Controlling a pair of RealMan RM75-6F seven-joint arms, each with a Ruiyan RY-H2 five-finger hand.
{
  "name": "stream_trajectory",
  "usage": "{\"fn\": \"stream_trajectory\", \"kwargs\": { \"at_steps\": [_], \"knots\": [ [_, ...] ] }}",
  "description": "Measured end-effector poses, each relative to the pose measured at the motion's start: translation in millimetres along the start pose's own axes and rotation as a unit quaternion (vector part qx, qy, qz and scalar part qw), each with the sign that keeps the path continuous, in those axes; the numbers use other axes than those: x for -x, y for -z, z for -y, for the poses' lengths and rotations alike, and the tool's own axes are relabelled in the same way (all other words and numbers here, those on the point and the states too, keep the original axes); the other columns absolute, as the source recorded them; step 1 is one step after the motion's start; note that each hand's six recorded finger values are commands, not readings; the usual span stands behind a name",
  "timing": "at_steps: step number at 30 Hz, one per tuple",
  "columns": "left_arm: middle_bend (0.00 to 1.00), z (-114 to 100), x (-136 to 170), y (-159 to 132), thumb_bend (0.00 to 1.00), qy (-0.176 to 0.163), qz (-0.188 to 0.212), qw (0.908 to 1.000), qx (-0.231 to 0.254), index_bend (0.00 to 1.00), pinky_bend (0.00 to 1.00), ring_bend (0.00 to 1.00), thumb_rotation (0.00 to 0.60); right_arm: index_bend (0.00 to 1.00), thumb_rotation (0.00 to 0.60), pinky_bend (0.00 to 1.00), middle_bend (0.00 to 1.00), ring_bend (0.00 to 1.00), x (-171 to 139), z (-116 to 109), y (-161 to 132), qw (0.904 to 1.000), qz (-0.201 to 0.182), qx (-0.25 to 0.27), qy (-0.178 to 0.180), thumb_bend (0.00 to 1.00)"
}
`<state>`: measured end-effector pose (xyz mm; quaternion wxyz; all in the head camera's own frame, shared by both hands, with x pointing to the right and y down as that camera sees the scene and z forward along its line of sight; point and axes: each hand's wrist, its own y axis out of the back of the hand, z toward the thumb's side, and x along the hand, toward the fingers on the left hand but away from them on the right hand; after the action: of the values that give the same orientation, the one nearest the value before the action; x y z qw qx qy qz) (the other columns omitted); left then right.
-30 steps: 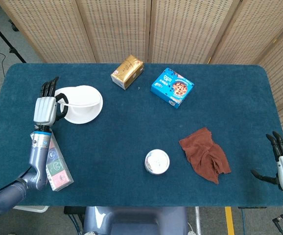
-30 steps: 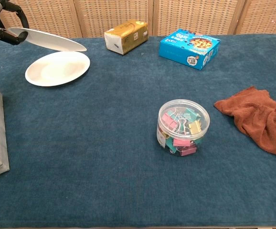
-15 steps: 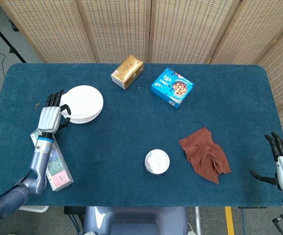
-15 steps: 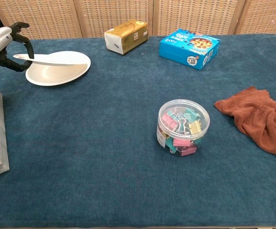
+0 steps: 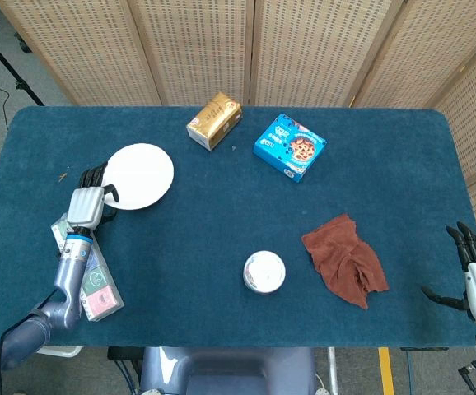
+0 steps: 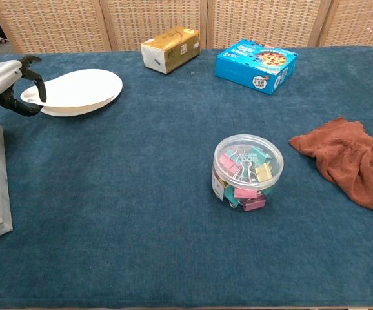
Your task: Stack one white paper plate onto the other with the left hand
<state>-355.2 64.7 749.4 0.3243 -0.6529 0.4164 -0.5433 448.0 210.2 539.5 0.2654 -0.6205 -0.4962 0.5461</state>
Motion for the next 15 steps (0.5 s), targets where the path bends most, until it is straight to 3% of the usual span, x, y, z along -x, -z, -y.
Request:
{"fn": "stream_trajectory", "kwargs": {
  "at_steps": [6, 9, 11, 15],
  "knots": [
    [0.0, 2, -10, -2, 0.43, 0.001, -0.016, 0.9999, 0.0, 0.57, 0.0, 0.0, 0.6, 0.0, 0.6, 0.0, 0.0, 0.0, 1, 1, 1, 1.0, 0.002, -0.002, -0.002, 0.0],
    [0.0, 4, -12, -3, 0.41, 0.004, -0.022, 0.9998, 0.002, 0.47, 0.0, 0.0, 0.6, 0.0, 0.6, 0.0, 0.0, 0.0, 2, 2, 2, 1.0, 0.003, -0.003, -0.002, 0.0],
    [0.0, 4, -13, -3, 0.38, 0.005, -0.023, 0.9997, 0.003, 0.35, 0.0, 0.0, 0.6, 0.0, 0.6, 0.0, 0.0, 0.0, 2, 2, 2, 1.0, 0.004, -0.003, -0.002, 0.0],
    [0.0, 5, -14, -2, 0.36, 0.01, -0.024, 0.9996, 0.004, 0.24, 0.0, 0.0, 0.6, 0.0, 0.6, 0.0, 0.0, 0.0, 2, 2, 2, 1.0, 0.004, -0.002, -0.002, 0.0]
  ]
}}
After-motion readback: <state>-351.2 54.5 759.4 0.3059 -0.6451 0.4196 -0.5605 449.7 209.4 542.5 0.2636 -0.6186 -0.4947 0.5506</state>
